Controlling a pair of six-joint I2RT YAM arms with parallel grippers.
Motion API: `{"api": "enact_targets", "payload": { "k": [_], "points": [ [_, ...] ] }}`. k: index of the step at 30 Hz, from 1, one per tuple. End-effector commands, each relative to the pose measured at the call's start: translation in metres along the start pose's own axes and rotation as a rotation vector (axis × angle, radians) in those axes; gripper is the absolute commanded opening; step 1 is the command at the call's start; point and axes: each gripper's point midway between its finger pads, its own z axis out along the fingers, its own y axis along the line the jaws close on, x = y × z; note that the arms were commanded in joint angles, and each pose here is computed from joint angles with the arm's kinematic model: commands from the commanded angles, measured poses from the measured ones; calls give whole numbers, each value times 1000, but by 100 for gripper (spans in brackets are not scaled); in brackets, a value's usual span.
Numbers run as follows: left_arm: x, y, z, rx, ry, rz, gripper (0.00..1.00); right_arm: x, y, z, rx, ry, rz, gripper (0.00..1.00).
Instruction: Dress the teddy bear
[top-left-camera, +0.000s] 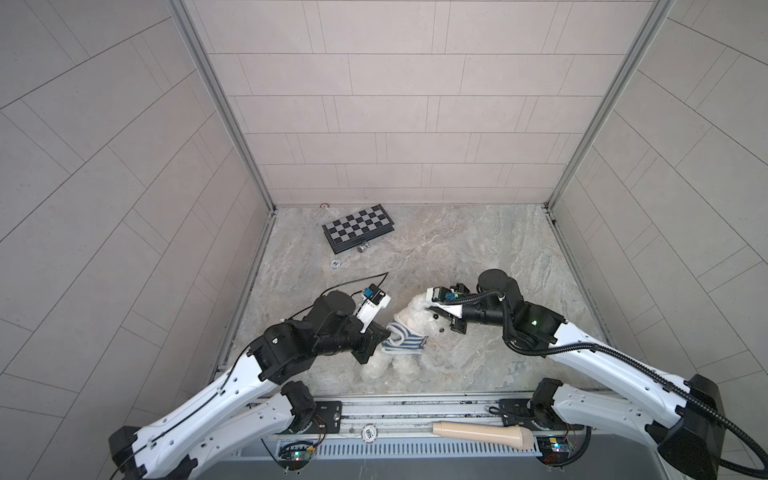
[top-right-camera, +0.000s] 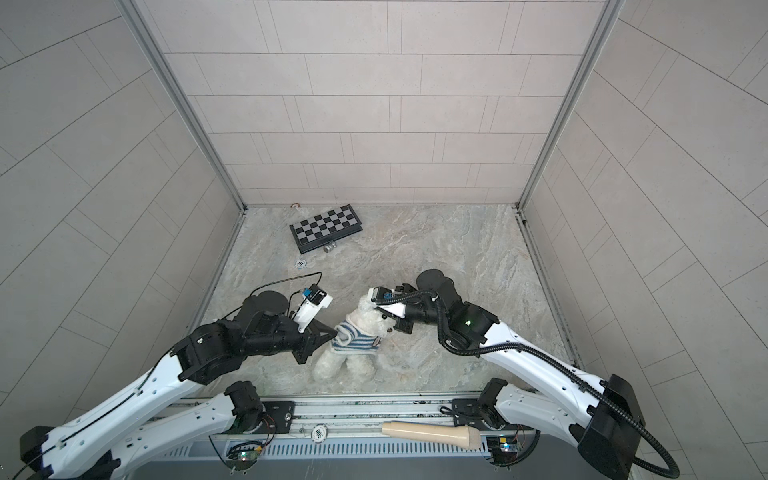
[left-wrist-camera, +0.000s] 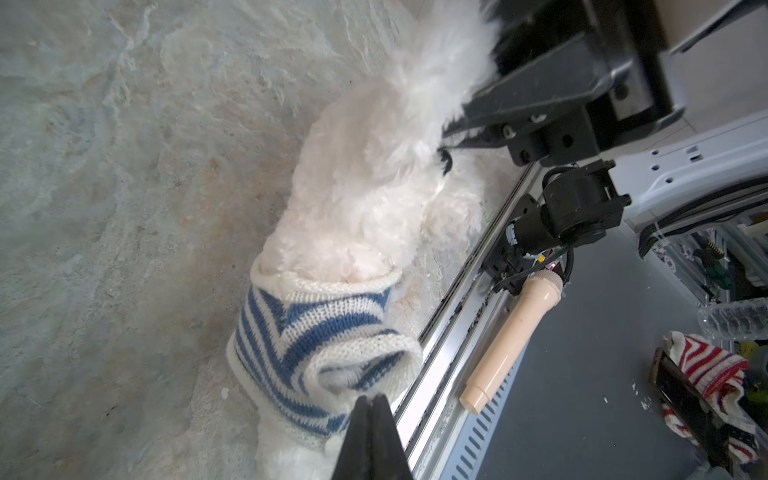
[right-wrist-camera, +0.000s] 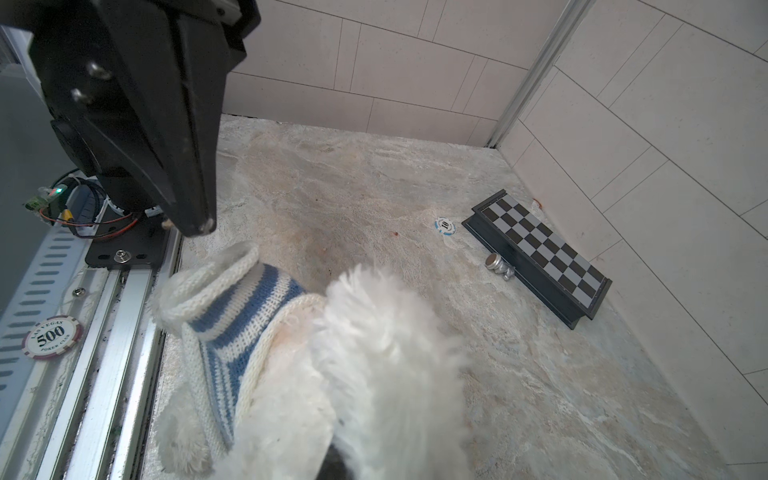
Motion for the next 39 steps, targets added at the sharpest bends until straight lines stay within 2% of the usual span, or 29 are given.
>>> {"api": "enact_targets", "payload": {
  "k": [1,7,16,22,26,28,30,31,34,39],
  "points": [
    [0,-2,1,-13,24,19,0,-17,-7,-5,26,-49,-46,0],
    [-4,9,8,-100,39,39,0,-18,-7,-5,25,-55,-50,0],
    [-19,14,18,-136,27,60,0,-18,-5,-6,17,-59,-44,0],
    [-9,18,25,-152,79,69,0,-18,-6,-6,22,-58,-40,0],
    [-4,16,26,-164,105,92,7,-18,-7,-6,27,-58,-36,0],
    [-1,16,27,-178,133,115,2,-18,-8,-5,31,-54,-36,0],
    [3,19,26,-207,155,120,1,-16,-9,-5,39,-47,-33,0],
    [4,19,26,-205,150,111,2,-14,-9,-5,42,-43,-31,0],
    [-1,12,22,-147,50,42,25,-13,-9,-6,46,-48,-32,0],
    [-4,22,8,-37,-135,-208,35,-10,-9,-12,78,-60,-30,0]
  ]
}}
